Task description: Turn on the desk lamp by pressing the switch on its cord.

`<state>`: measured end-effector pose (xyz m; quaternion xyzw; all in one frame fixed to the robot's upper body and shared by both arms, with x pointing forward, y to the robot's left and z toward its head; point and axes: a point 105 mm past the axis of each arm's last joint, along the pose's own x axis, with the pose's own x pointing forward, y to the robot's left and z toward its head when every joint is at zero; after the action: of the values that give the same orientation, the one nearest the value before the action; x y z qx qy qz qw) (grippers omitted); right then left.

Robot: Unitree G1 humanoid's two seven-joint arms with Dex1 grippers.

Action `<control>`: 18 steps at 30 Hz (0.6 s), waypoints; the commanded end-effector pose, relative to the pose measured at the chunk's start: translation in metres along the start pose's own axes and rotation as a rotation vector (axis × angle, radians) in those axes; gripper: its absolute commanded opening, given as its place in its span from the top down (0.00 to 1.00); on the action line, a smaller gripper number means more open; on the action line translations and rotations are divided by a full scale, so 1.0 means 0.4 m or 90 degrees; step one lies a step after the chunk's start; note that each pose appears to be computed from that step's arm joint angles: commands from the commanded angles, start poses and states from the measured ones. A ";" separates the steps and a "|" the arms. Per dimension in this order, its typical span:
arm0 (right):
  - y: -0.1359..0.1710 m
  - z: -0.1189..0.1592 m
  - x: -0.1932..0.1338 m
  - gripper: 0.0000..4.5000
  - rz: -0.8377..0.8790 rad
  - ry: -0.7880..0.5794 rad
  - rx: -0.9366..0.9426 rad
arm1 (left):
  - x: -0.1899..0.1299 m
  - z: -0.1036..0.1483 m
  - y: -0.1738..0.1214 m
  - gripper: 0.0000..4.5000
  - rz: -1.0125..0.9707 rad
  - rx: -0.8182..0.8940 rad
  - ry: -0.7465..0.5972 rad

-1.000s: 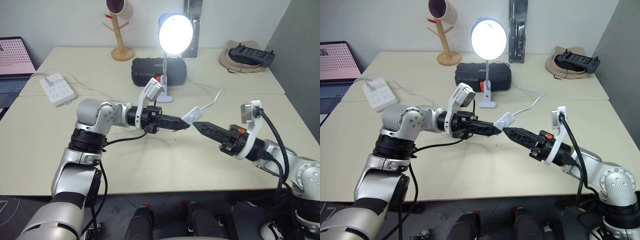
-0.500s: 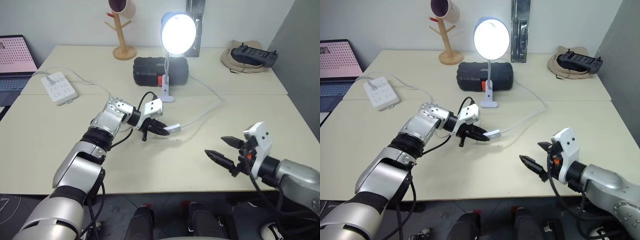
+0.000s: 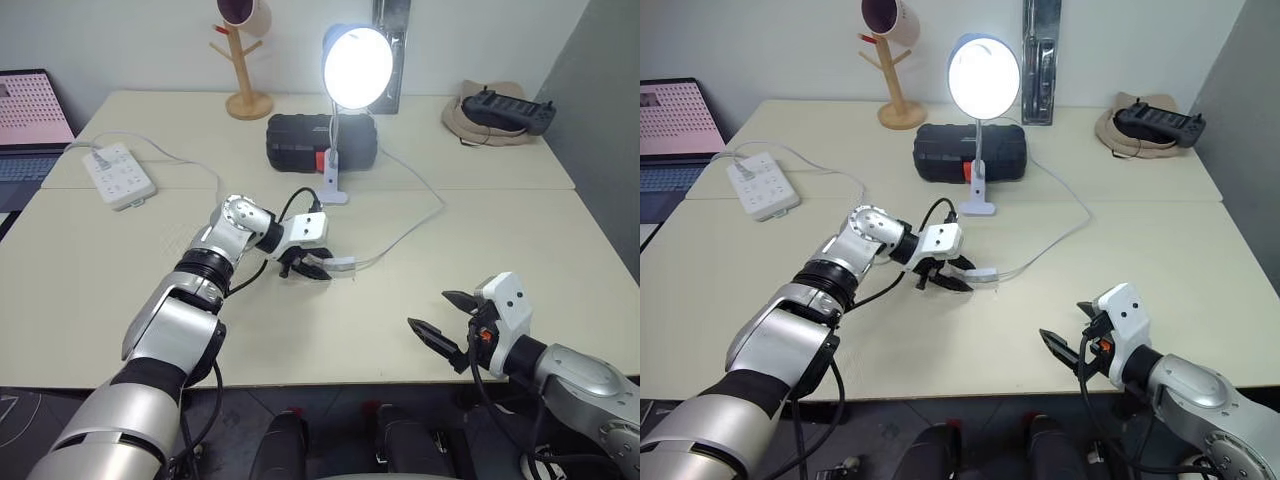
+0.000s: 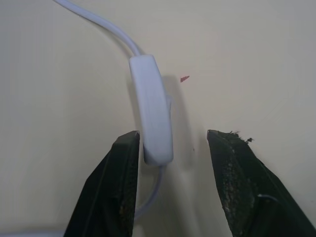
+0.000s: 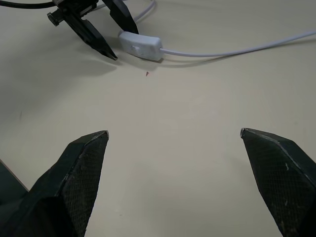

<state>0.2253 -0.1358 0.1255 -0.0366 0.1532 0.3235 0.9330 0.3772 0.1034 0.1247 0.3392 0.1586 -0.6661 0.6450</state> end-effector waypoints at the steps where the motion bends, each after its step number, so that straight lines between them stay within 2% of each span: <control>1: -0.014 0.033 -0.001 0.00 0.013 -0.033 -0.024 | -0.060 0.046 0.019 0.28 0.034 0.039 -0.026; 4: -0.023 0.038 0.014 0.00 0.016 -0.038 -0.029 | -0.111 0.042 0.009 0.14 0.071 0.015 -0.041; 7: -0.021 0.039 0.033 0.00 0.031 -0.042 -0.039 | -0.179 0.038 -0.033 0.01 0.145 -0.046 -0.073; 10: -0.020 0.022 0.040 0.00 0.029 -0.026 -0.065 | -0.209 0.025 -0.063 0.01 0.222 -0.124 -0.101; 13: -0.054 0.015 0.050 0.00 -0.021 -0.030 -0.052 | -0.229 -0.013 -0.090 0.01 0.333 -0.235 -0.137; 18: -0.066 0.025 0.047 0.00 -0.043 -0.044 -0.034 | -0.230 -0.049 -0.145 0.01 0.430 -0.317 -0.144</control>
<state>0.2567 -0.1415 0.1146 -0.0466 0.1372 0.3042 0.9415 0.3219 0.1919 0.1372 0.1231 0.1594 -0.4132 0.8881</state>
